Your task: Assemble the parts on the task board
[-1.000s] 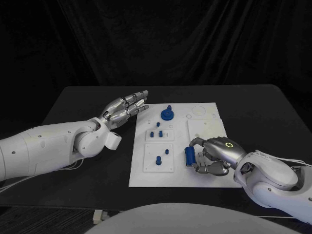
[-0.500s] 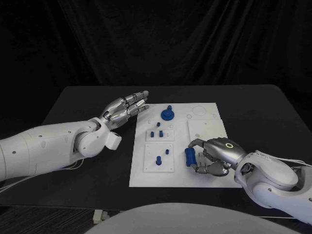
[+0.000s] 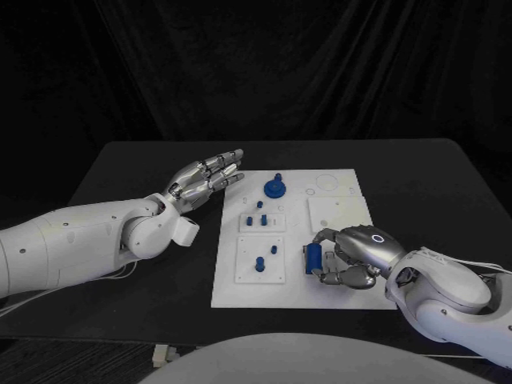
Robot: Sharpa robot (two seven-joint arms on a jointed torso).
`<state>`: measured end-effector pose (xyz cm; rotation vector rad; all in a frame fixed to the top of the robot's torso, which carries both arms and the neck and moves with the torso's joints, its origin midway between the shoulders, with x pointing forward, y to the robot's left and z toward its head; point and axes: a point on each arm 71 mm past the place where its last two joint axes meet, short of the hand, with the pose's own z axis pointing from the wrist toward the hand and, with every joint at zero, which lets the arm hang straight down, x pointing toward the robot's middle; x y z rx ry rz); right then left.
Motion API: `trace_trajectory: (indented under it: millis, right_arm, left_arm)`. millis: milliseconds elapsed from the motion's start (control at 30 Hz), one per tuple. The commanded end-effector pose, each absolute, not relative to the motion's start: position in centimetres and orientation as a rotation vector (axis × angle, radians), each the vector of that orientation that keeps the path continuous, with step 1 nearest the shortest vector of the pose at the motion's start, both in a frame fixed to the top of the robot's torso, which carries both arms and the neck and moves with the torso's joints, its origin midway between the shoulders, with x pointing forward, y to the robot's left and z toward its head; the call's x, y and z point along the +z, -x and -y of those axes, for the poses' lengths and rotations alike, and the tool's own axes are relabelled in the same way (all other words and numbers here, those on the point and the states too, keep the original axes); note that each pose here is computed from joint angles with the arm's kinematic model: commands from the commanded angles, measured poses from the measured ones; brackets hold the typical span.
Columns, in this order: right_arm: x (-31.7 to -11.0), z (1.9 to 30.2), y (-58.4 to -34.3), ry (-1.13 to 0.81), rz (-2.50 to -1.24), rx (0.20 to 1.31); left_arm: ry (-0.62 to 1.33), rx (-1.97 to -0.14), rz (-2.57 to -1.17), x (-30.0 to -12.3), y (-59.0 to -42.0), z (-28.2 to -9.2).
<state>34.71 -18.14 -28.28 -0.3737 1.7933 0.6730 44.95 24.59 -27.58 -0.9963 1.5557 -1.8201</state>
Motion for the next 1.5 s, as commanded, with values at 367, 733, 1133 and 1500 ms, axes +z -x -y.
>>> trace_trajectory:
  millis: [367, 733, 1133, 1500]
  right_arm:
    - [-28.4, 18.1, -34.6, 0.367, -1.804, 0.661]
    - [-28.7, 17.9, -34.5, 0.395, -1.831, 0.664]
    - [-28.6, 17.9, -34.4, 0.4, -1.83, 0.672]
    - [-27.2, 18.5, -34.2, 0.34, -1.689, 0.74]
  left_arm:
    - [1.002, -1.84, -1.544, -27.6, -44.9, -24.5]
    - [1.003, -1.841, -1.546, -27.7, -44.8, -24.4]
    - [1.006, -1.84, -1.547, -27.8, -44.8, -24.5]
    - [1.006, -1.838, -1.543, -27.8, -44.8, -24.6]
